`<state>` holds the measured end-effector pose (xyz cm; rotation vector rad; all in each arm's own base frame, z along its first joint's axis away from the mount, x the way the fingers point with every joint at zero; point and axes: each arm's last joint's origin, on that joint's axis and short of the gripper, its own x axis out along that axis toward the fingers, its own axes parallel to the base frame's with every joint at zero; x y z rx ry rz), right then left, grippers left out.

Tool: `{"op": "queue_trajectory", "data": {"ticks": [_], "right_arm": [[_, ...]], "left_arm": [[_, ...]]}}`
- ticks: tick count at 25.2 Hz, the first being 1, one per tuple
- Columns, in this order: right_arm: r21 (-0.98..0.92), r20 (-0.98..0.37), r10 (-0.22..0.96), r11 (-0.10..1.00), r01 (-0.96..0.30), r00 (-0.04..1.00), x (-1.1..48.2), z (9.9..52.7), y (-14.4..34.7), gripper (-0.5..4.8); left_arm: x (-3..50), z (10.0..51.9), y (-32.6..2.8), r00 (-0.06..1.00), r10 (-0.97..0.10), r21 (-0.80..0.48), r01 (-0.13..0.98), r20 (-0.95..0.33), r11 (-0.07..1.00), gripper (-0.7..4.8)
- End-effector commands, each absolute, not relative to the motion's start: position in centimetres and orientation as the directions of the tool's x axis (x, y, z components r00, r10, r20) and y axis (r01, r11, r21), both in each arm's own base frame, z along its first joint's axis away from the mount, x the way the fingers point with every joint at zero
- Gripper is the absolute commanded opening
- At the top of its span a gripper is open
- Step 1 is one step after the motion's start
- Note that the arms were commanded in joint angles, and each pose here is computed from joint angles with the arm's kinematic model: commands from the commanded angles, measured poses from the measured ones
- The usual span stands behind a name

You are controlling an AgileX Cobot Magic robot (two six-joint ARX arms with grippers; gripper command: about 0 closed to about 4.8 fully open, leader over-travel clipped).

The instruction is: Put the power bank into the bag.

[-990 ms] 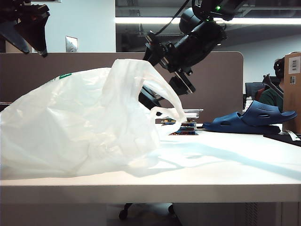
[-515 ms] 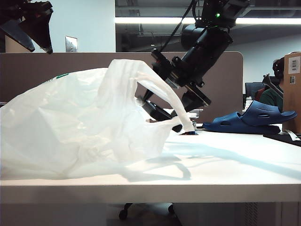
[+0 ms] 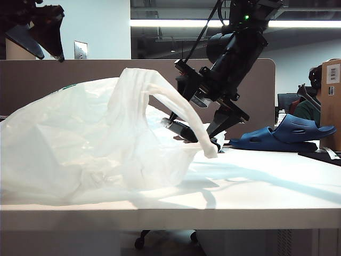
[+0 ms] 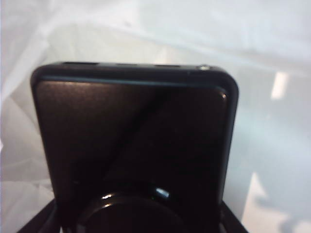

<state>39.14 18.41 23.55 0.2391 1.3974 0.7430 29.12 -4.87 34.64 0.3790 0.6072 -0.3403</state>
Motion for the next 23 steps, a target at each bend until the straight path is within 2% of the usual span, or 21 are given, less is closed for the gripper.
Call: {"op": "queue_trajectory", "data": {"ticks": [1,8,11,16,23], "right_arm": [[0.578,-0.778,0.627,0.731,-0.364,0.024,39.3,24.4,18.6,1.82],[0.579,-0.766,0.641,0.72,-0.383,0.048,39.8,23.9,19.4,1.78],[0.58,-0.765,0.643,0.715,-0.39,0.042,40.0,23.1,19.9,1.79],[0.631,-0.685,0.726,0.631,-0.451,0.056,40.6,23.4,20.8,1.79],[0.648,-0.662,0.748,0.608,-0.459,0.056,40.9,23.0,21.3,1.79]], "left_arm": [[29.5,34.3,-5.1,0.755,-0.231,0.219,0.444,-0.613,0.869,3.0],[30.0,33.7,-5.2,0.737,-0.247,0.202,0.461,-0.629,0.864,3.0],[30.3,33.4,-5.4,0.724,-0.288,0.176,0.492,-0.628,0.853,3.0],[31.7,31.9,-5.0,0.702,-0.269,0.162,0.483,-0.66,0.861,2.99],[31.8,31.8,-4.8,0.703,-0.257,0.165,0.472,-0.663,0.866,2.99]]}}
